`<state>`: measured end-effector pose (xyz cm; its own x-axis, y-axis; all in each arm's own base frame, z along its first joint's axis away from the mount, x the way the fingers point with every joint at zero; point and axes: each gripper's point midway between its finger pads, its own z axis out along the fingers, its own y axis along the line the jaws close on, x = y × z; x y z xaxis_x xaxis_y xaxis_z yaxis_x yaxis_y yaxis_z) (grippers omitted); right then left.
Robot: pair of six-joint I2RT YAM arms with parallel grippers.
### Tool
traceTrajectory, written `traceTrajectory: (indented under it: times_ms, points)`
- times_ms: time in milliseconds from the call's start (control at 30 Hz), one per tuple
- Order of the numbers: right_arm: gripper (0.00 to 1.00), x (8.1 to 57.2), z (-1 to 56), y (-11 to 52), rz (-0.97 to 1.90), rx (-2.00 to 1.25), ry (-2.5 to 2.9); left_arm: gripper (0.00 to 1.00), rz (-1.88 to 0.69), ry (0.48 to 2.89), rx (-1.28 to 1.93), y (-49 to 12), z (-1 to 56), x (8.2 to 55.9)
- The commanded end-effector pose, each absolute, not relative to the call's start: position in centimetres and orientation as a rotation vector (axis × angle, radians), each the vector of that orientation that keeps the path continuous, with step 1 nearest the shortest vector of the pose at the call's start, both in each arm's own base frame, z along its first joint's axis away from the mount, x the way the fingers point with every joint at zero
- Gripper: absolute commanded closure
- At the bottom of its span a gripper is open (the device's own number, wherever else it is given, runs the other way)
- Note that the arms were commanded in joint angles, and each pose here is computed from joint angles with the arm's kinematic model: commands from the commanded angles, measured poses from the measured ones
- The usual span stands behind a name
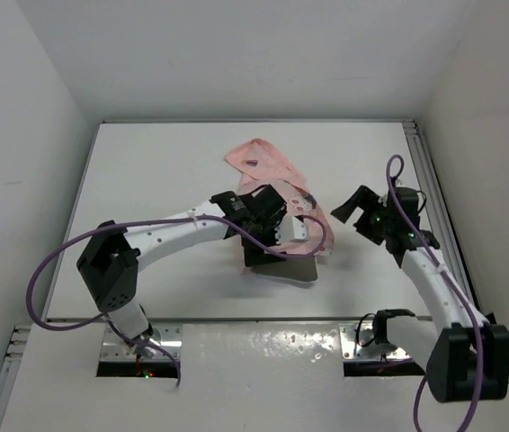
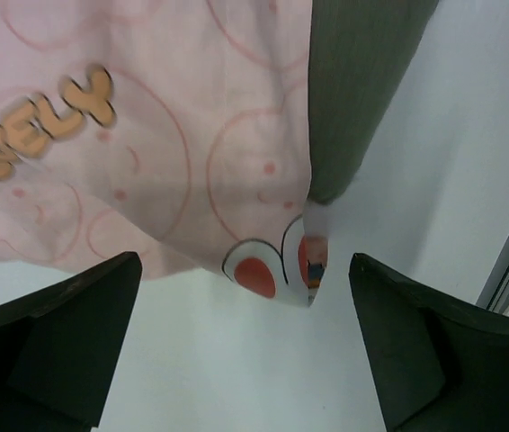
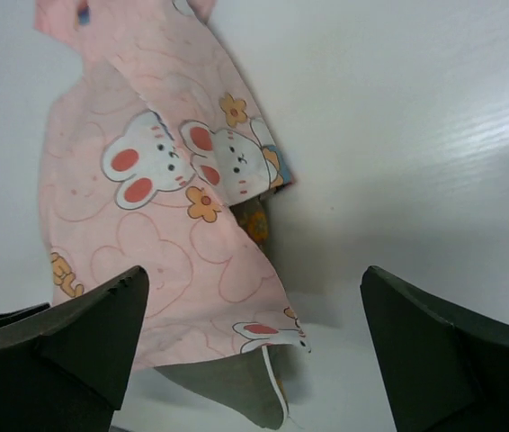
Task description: Put the pillow into the pillowcase
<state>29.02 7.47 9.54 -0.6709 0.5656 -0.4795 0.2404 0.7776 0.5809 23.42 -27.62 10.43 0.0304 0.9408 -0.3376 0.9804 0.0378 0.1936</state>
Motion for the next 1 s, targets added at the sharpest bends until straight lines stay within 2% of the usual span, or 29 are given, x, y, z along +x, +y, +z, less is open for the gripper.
traceTrajectory:
  times_ms: [0,133,233,367,433,467,533,567,600,633,667,700,733,767,800,833,867,900,967]
  points:
    - [0.01,28.8,11.6,5.8,0.512,0.518,2.201,0.0,-0.256,1.863,1.836,-31.7,13.3,24.0]
    - [0.01,27.3,12.7,7.0,0.528,0.398,2.156,0.0,-0.255,1.853,1.796,-32.5,13.1,24.6]
    - [0.01,26.2,12.0,7.7,0.559,0.429,2.176,0.0,-0.256,1.852,1.836,-32.9,11.7,24.7]
    - [0.01,25.7,12.7,10.6,0.762,0.394,2.102,0.02,-0.183,1.878,1.778,-31.9,10.0,26.9]
    - [0.01,25.6,13.2,11.7,0.817,0.371,2.066,0.33,-0.198,1.875,1.752,-32.0,10.6,27.7]
    - [0.01,25.6,13.1,11.8,0.808,0.369,2.065,0.56,-0.214,1.876,1.738,-32.1,10.9,27.9]
    - [0.01,25.0,12.8,12.8,0.811,0.306,2.093,0.77,-0.259,1.866,1.711,-32.9,12.1,28.0]
    - [0.02,24.8,12.7,13.1,0.794,0.271,2.11,0.95,-0.293,1.874,1.711,-33.2,12.3,27.6]
    - [0.07,24.5,12.4,13.4,0.79,0.24,2.131,1.0,-0.312,1.887,1.695,-33.4,12.6,27.5]
    - [0.13,23.8,12.2,14.5,0.807,0.179,2.152,1.0,-0.346,1.879,1.689,-33.9,13.1,27.4]
    - [0.38,23.5,11.8,15.0,0.805,0.142,2.166,1.0,-0.367,1.886,1.694,-33.9,13.1,27.0]
    - [0.58,22.8,10.9,15.7,0.789,0.112,2.202,1.0,-0.38,1.892,1.689,-34.0,13.2,26.9]
    - [0.74,22.5,10.3,15.9,0.77,0.103,2.221,1.0,-0.401,1.895,1.691,-34.1,13.2,26.6]
    - [0.84,22.0,9.4,16.0,0.742,0.102,2.251,1.0,-0.406,1.906,1.696,-33.9,13.0,26.4]
    - [0.85,21.9,8.5,16.1,0.684,0.093,2.265,1.0,-0.41,1.909,1.699,-33.9,13.0,26.2]
    - [0.74,21.6,7.8,16.2,0.64,0.083,2.271,1.0,-0.399,1.923,1.69,-33.5,12.9,26.3]
    - [0.74,21.7,7.9,16.2,0.644,0.085,2.263,1.0,-0.399,1.92,1.689,-33.5,12.9,26.3]
    - [0.64,21.7,7.9,16.5,0.611,0.066,2.245,1.0,-0.398,1.925,1.672,-33.3,13.1,26.4]
    - [0.54,22.0,8.5,17.2,0.593,0.035,2.2,1.0,-0.391,1.932,1.649,-32.9,13.4,26.7]
